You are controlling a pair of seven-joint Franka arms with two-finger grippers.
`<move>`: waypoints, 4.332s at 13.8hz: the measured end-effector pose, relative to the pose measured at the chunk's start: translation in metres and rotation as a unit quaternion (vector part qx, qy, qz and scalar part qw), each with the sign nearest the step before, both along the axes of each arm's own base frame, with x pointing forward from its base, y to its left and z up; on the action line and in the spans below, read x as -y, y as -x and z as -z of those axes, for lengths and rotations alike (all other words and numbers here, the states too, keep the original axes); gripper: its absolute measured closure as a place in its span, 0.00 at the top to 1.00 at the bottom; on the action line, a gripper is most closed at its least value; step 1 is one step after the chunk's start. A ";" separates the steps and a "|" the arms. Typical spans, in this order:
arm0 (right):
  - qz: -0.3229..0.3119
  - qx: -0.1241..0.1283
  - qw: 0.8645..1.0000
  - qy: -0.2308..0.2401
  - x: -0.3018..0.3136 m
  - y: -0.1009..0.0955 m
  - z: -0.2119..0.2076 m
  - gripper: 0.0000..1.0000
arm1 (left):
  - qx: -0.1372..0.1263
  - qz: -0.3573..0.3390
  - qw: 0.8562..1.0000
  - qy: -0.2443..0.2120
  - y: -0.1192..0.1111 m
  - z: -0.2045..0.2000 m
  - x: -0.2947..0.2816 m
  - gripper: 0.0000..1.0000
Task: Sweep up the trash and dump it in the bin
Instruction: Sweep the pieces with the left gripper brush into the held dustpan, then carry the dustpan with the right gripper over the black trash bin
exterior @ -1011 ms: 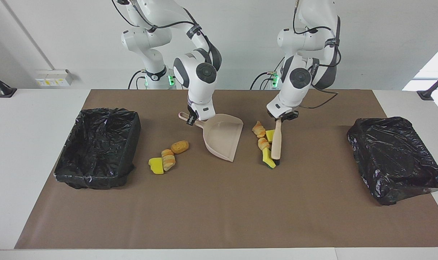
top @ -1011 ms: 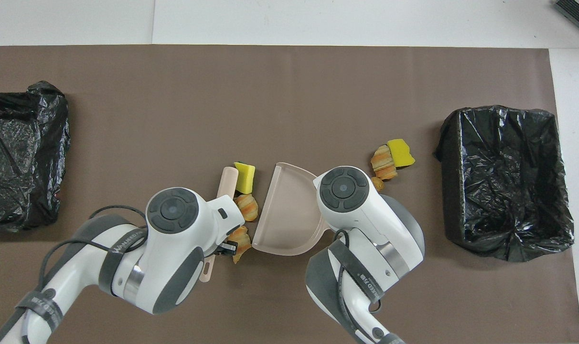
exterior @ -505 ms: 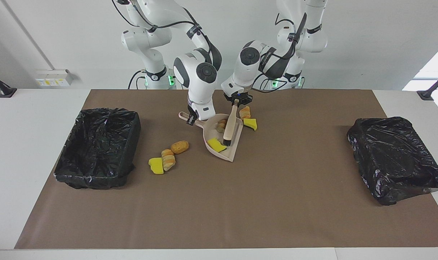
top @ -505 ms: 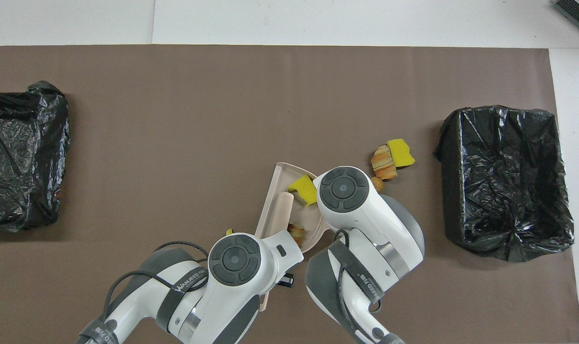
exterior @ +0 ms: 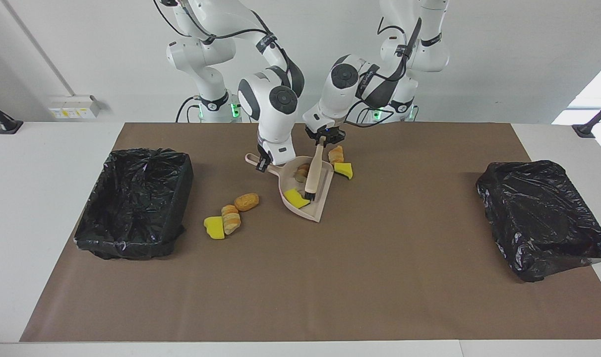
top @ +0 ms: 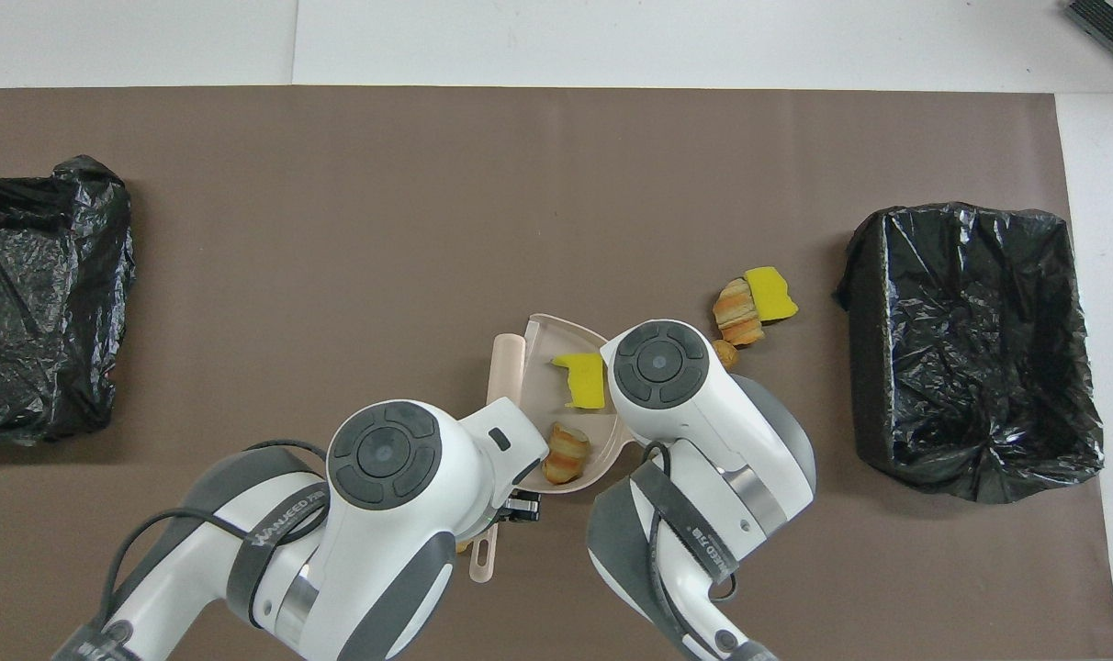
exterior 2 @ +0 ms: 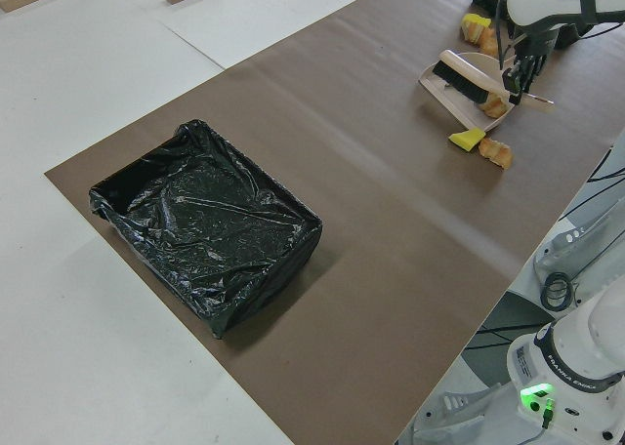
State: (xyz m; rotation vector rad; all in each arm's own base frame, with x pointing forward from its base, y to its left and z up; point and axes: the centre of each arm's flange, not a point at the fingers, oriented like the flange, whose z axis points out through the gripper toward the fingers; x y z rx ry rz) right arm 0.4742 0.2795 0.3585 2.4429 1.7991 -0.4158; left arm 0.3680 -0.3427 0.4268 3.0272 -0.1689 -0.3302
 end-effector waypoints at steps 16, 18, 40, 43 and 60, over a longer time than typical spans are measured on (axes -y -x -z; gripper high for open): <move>-0.116 0.004 0.993 -0.007 0.015 0.023 0.005 0.31 | -0.077 -0.262 0.959 -0.075 0.084 0.071 -0.018 0.26; -0.116 0.004 0.993 -0.007 0.015 0.024 0.006 0.31 | -0.074 -0.205 0.975 -0.042 0.082 0.068 -0.014 0.26; -0.078 0.007 0.997 -0.023 0.037 0.012 -0.005 0.31 | -0.028 -0.049 0.997 -0.049 0.120 0.018 -0.029 0.26; -0.030 0.002 0.999 -0.033 0.068 0.000 -0.045 0.31 | -0.005 -0.036 0.997 -0.067 0.155 0.029 -0.025 0.26; 0.072 0.052 0.996 0.015 0.500 -0.029 -0.187 0.31 | -0.001 -0.032 0.999 -0.013 0.175 0.089 -0.001 0.26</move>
